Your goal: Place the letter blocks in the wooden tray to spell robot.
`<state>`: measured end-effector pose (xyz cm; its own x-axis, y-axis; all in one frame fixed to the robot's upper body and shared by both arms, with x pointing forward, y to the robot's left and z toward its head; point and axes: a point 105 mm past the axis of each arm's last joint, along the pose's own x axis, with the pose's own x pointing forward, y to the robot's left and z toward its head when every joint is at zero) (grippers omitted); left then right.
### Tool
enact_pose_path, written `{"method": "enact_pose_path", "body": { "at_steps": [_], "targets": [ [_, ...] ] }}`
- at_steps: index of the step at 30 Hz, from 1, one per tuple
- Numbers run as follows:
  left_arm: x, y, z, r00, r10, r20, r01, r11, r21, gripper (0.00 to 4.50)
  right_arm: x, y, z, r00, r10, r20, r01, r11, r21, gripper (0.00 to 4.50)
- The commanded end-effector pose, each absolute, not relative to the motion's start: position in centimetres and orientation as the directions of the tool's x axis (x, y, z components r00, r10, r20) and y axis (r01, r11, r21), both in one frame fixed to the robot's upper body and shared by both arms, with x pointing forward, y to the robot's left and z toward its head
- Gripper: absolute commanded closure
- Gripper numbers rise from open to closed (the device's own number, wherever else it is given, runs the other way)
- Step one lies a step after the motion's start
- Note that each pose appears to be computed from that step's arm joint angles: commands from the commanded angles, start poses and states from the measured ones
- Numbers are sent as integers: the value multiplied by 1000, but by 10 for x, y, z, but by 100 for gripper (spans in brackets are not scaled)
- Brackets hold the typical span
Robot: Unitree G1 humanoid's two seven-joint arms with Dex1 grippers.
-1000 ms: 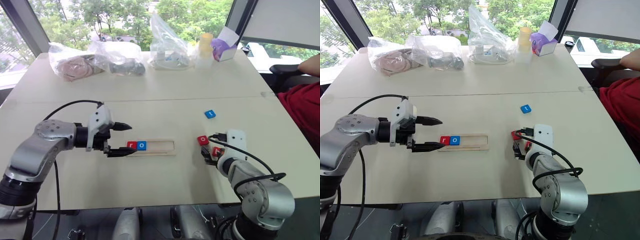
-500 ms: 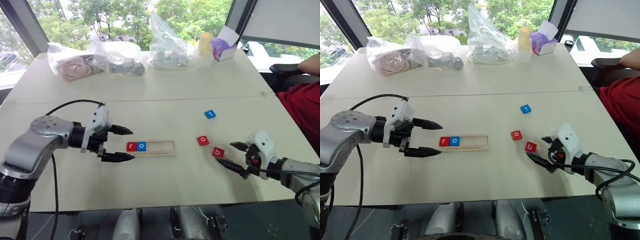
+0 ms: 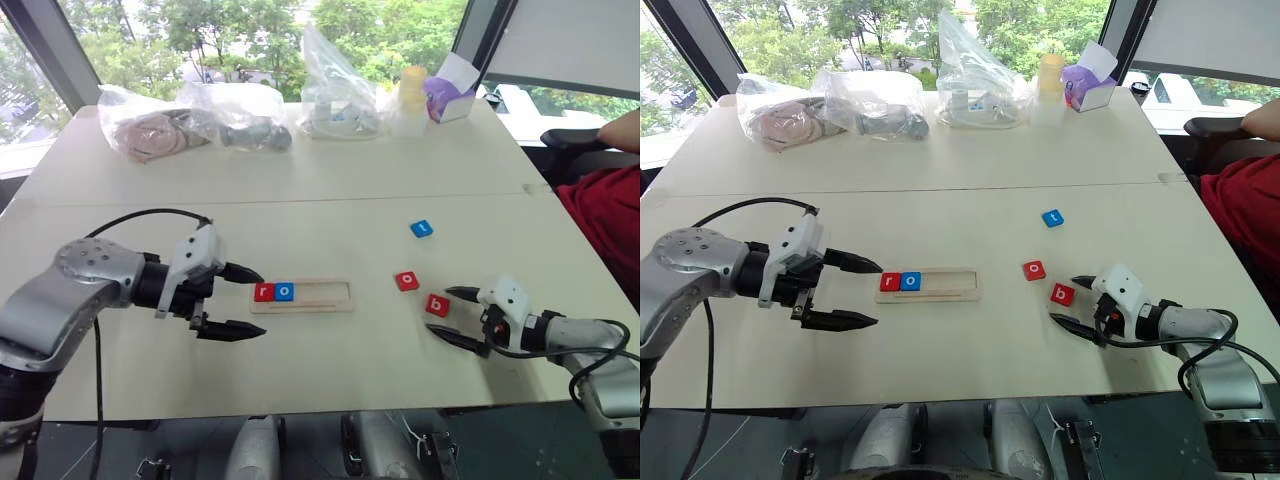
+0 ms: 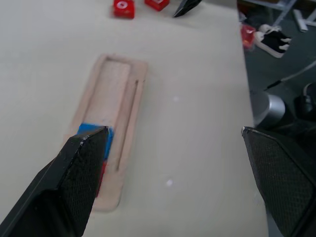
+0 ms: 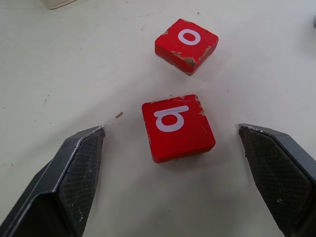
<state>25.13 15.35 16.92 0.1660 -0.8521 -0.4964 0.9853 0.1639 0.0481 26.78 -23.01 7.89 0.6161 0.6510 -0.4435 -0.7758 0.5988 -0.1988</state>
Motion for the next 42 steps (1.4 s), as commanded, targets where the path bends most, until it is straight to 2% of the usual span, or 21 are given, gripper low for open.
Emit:
{"method": "enact_pose_path", "body": {
  "at_steps": [1,4,5,8,11,14,17,22,28,36,42],
  "targets": [
    [255,162,178,206,-845,-494,979,184,94,0,268,-229,80,601,659,-453,-794,560,-238,140],
    [261,170,178,236,-834,-499,972,214,101,0,271,-229,80,600,658,-455,-795,551,-253,303],
    [262,171,177,242,-831,-500,970,221,102,0,273,-229,81,604,657,-451,-793,552,-258,339],
    [264,179,176,270,-820,-505,962,253,104,0,279,-224,89,607,666,-433,-792,552,-261,337],
    [267,197,175,324,-791,-519,943,316,106,0,288,-203,113,578,726,-372,-815,528,-238,337],
    [266,217,173,367,-756,-542,922,374,104,0,297,-165,145,488,815,-314,-872,438,-219,337],
    [261,226,174,385,-746,-543,911,400,96,0,306,-128,162,383,861,-335,-918,316,-238,337],
    [257,224,172,401,-744,-534,903,418,96,0,332,-81,157,320,867,-382,-934,222,-279,337],
    [250,217,169,414,-747,-519,897,432,94,0,329,-43,136,188,882,-433,-953,57,-297,337],
    [245,211,169,415,-753,-511,895,437,83,0,325,-26,124,120,875,-468,-951,-34,-309,337],
    [246,208,165,412,-755,-510,896,437,78,0,329,-21,118,128,865,-485,-953,-28,-302,337]
  ]
}}
